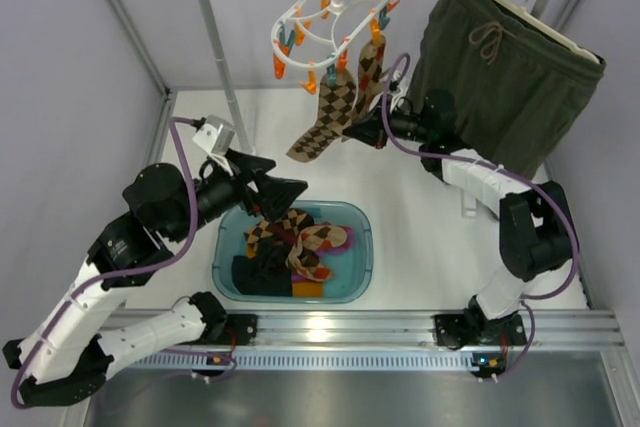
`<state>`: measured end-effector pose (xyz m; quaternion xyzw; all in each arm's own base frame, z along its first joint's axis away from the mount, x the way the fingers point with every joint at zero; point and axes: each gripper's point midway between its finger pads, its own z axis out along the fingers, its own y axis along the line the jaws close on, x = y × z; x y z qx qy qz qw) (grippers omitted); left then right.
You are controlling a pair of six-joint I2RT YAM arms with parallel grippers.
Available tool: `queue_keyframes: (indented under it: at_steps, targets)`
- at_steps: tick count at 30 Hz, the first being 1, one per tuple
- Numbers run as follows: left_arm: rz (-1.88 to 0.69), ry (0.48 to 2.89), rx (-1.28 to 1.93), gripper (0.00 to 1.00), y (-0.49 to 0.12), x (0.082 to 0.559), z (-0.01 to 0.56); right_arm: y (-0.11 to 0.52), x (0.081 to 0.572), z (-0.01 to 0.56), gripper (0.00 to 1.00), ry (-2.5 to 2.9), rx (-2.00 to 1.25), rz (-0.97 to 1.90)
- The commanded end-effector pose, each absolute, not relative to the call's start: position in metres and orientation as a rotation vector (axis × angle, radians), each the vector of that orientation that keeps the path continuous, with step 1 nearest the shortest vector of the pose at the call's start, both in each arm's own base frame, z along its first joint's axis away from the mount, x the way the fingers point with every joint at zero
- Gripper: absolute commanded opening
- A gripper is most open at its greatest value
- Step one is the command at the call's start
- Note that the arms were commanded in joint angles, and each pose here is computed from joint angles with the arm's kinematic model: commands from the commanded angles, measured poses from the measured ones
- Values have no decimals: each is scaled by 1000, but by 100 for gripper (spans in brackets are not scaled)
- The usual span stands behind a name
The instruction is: Remove the socks clipped to the hanger
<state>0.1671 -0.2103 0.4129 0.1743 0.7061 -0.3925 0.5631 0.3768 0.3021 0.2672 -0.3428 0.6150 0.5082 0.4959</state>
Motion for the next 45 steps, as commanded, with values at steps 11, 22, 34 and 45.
queue_keyframes:
  at_steps: [11, 22, 34, 45]
  targets:
    - [-700, 1471, 209, 98, -192, 222, 537, 342, 291, 334, 0, 1243, -752, 975]
    - [-441, 1564, 146, 98, -227, 258, 516, 371, 271, 320, 0, 1334, -547, 649]
    - [-16, 1586, 52, 99, -232, 276, 506, 440, 249, 319, 0, 1318, -596, 521]
    - [137, 1606, 42, 95, -216, 314, 495, 464, 249, 330, 0, 1276, -648, 498]
